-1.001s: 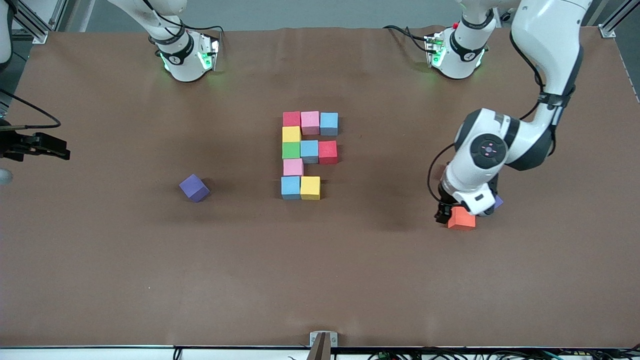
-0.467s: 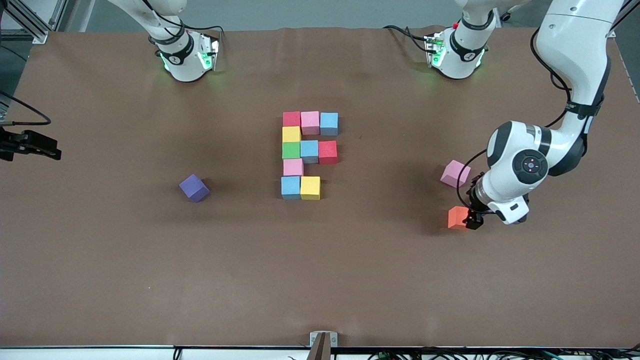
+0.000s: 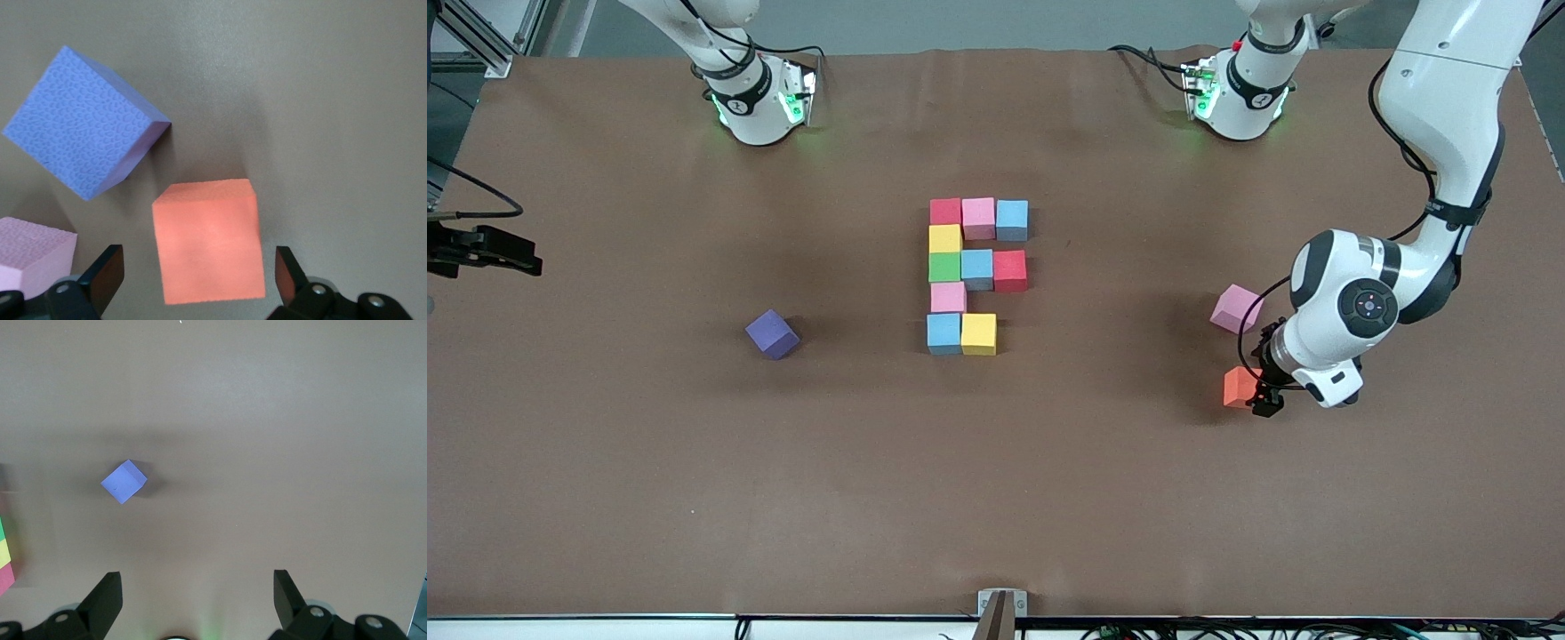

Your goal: Arrange 11 blocks into digit 3

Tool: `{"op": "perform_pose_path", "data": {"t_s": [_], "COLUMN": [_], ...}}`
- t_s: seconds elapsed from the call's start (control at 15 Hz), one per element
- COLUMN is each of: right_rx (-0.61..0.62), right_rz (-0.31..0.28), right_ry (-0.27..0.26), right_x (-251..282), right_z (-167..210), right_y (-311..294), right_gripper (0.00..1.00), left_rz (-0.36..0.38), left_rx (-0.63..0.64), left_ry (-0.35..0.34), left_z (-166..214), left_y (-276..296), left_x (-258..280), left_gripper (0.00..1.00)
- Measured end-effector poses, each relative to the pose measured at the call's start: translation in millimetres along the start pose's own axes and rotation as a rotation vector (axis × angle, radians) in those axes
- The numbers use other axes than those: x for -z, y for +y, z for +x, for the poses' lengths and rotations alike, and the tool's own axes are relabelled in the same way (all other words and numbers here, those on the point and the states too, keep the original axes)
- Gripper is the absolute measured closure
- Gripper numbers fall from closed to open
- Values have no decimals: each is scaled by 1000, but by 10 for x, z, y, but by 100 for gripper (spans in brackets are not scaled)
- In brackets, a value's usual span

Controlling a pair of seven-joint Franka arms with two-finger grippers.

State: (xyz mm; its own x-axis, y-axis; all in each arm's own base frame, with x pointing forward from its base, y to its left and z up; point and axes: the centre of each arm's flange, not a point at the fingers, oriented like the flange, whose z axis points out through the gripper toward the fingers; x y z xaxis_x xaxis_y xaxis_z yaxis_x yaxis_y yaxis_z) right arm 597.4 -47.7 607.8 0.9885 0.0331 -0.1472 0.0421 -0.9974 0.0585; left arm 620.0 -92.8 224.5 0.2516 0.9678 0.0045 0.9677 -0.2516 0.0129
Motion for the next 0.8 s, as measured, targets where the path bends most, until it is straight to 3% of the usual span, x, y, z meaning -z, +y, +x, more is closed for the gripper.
{"op": "perform_pose_path", "data": {"t_s": [0.53,0.67,0.8], "right_rx": [0,-1,-1], "right_rz": [1,0,0], "right_ry": [-5,-5,-4], "right_x": [-8,-8,-5], "right_z": [-3,-3,-3], "right_y": [2,5,8], "right_gripper": [0,0,0], "left_rz": [13,13,14], "left_rx": [5,5,4], "left_ry": [-13,-15,-15], "left_z": [16,13,10], "left_y": [17,16,16], "left_x": [-181,-215,-224], "left_gripper": [0,7,26]}}
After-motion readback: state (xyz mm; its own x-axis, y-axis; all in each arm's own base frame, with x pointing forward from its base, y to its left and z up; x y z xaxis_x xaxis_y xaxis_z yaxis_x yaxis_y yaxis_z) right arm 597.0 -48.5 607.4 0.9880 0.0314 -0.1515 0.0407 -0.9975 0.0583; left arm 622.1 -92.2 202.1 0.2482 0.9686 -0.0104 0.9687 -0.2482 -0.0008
